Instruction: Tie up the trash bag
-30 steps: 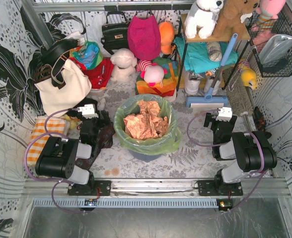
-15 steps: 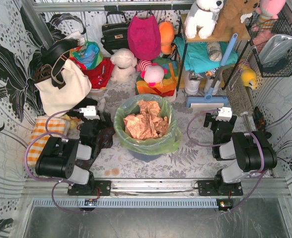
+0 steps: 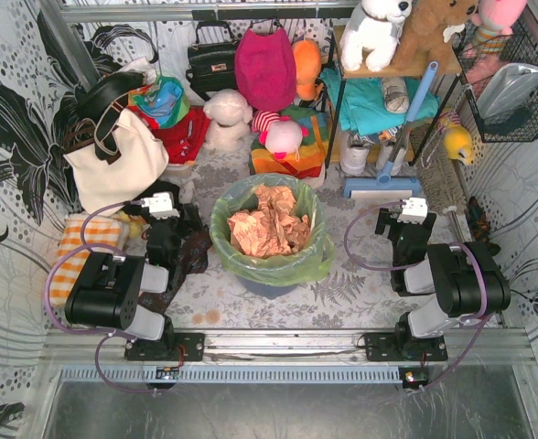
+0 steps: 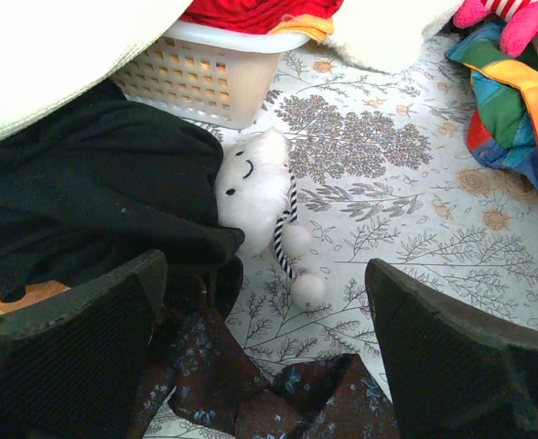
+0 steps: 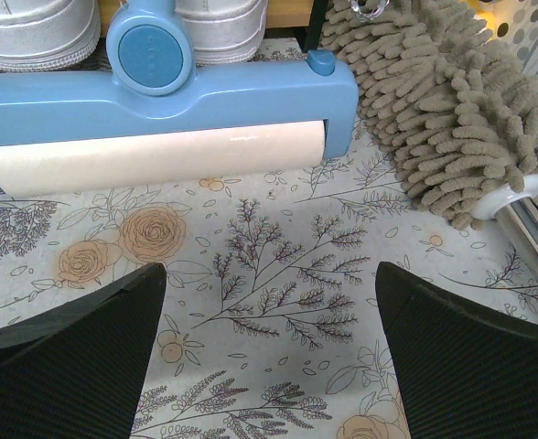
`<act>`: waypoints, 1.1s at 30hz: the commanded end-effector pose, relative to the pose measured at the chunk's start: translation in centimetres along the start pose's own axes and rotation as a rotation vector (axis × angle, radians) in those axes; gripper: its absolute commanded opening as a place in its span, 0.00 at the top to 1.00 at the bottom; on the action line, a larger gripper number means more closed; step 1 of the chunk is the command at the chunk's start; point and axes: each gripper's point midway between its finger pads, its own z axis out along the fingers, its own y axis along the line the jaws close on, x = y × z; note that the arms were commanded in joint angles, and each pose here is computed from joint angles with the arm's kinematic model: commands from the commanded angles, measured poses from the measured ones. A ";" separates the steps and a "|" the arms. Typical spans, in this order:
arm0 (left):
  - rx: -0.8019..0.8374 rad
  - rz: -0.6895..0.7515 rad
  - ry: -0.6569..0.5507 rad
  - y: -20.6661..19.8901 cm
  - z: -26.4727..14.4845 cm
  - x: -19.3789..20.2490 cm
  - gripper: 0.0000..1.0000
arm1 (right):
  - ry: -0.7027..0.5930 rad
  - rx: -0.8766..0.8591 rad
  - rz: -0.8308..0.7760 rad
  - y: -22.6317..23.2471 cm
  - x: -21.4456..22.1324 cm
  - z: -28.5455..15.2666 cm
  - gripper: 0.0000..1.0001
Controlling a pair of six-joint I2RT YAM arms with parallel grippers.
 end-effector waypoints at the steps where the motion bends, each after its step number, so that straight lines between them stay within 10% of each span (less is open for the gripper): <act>1: -0.042 -0.019 -0.048 0.6 0.5 -1.4 0.02 | -0.053 -0.016 0.009 0.5 -1.5 0.5 0.03; 25: -0.304 -0.159 0.034 2.9 0.5 -7.5 0.02 | -0.075 0.000 0.009 -0.1 -3.8 -0.2 0.03; 33: -0.274 -0.334 0.250 0.3 -1.7 -8.4 0.02 | 0.000 -0.083 0.046 0.8 -9.3 -1.3 0.03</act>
